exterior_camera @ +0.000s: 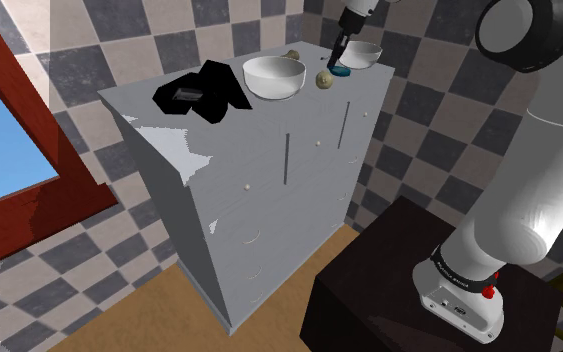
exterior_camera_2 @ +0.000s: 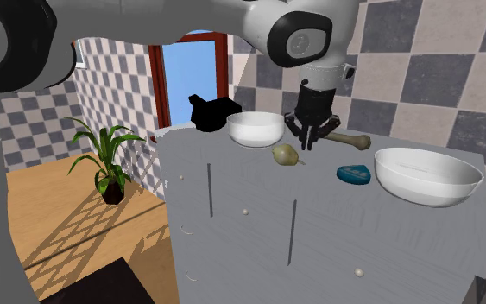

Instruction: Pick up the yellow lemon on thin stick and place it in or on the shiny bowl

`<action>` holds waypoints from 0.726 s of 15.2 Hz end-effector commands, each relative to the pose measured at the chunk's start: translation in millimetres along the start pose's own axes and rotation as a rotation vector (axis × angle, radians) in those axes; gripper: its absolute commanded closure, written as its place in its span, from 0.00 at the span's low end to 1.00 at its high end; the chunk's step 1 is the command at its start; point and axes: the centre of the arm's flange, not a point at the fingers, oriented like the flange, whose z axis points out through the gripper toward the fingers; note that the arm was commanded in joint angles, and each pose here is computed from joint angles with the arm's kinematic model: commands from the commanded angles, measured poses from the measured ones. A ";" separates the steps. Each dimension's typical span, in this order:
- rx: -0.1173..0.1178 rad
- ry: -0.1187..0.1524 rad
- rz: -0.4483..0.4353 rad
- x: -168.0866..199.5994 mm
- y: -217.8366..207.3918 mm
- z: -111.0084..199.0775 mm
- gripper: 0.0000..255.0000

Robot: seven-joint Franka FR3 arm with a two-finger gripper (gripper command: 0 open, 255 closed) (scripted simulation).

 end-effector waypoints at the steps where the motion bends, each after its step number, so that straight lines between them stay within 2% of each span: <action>1: 0.000 0.000 0.000 0.0 0.0 0.0 1.00; 6: 0.000 0.000 0.000 0.0 0.0 0.0 1.00; 7: 0.000 0.000 0.000 0.0 0.0 0.0 0.00; 11: -0.141 -0.099 -0.510 16.8 -76.0 7.7 0.00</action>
